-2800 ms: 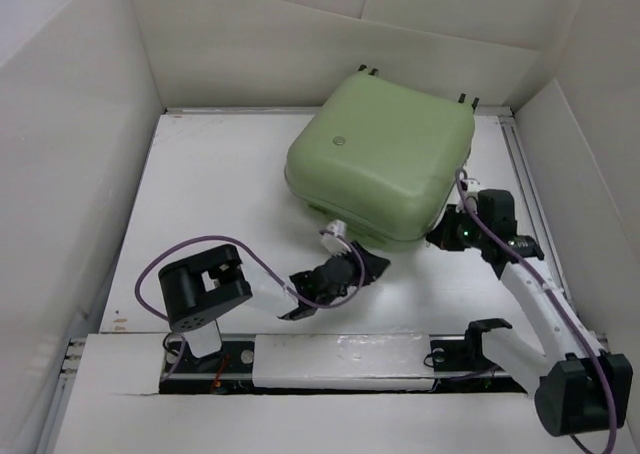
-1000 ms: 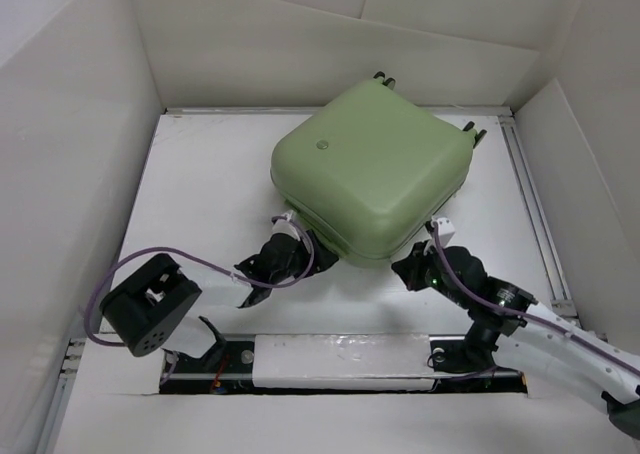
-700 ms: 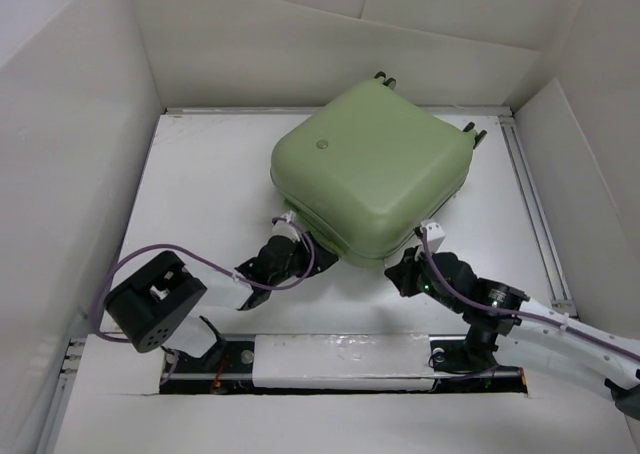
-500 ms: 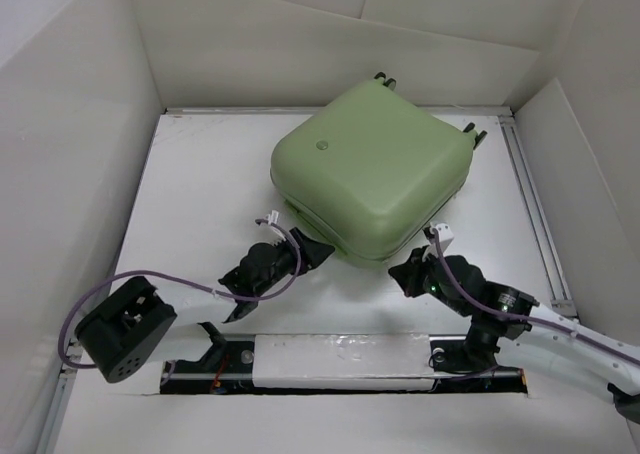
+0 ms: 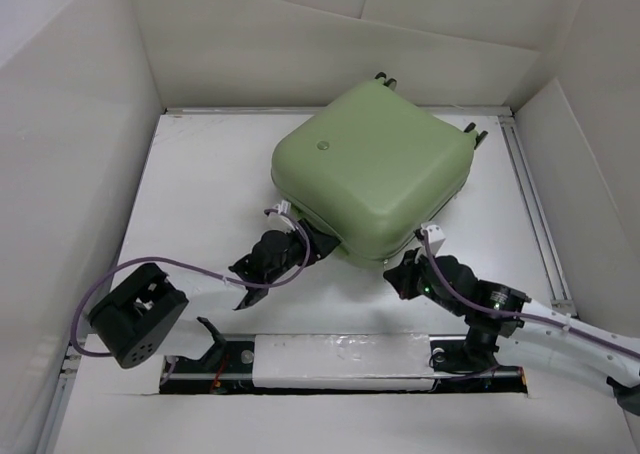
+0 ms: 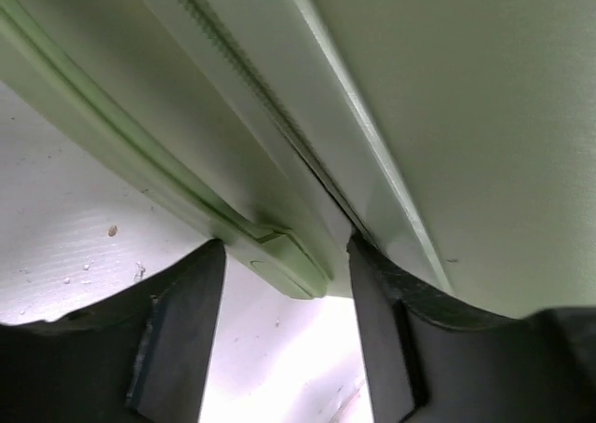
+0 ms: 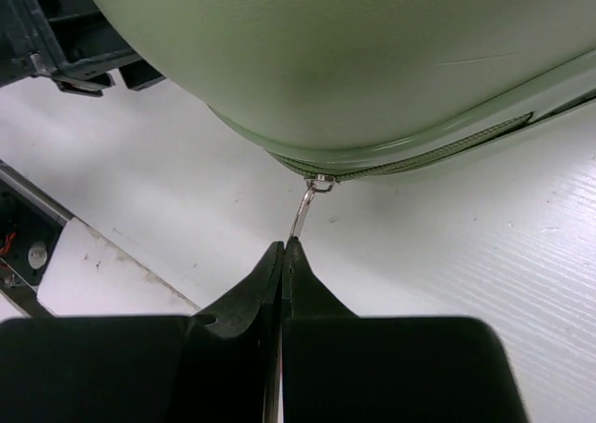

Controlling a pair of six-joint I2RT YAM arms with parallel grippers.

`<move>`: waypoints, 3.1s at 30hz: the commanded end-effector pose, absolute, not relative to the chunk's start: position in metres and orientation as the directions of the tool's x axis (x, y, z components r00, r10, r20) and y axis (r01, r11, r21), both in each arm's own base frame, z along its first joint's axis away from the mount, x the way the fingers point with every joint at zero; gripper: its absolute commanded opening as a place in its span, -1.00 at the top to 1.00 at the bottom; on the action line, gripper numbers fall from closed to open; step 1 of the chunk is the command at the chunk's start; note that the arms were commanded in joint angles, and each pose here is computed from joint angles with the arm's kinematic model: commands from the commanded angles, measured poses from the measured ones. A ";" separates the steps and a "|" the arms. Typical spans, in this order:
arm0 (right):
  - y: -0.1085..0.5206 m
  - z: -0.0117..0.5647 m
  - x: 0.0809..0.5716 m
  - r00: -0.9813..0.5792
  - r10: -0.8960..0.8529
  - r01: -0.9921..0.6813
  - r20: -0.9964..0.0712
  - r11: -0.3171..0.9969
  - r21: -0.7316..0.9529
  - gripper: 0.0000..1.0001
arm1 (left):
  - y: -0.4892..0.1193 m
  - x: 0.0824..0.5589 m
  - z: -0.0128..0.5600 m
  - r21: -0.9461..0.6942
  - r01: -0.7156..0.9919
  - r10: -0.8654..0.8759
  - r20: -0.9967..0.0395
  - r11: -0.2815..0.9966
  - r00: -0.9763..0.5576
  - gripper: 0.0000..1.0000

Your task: Pack the luggage

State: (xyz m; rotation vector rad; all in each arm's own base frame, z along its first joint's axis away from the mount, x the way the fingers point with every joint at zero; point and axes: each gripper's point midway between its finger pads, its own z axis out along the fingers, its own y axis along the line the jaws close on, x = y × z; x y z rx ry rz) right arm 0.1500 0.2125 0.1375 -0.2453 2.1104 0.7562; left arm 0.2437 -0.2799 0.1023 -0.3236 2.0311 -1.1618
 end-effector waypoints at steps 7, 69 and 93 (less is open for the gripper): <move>0.265 0.181 0.121 -0.637 0.116 -0.562 -0.762 0.606 0.563 1.00 | -0.302 0.269 0.122 -0.838 0.176 -0.576 -0.492 0.517 -0.652 0.42; 0.190 0.163 0.234 -0.361 0.140 -0.396 -0.922 0.872 0.288 0.31 | -0.310 0.263 0.119 -0.847 0.221 -0.499 -0.474 0.483 -0.725 0.24; 0.208 0.145 0.235 -0.417 0.156 -0.412 -0.896 0.846 0.339 0.62 | -0.326 0.268 0.119 -0.860 0.243 -0.477 -0.460 0.448 -0.749 0.71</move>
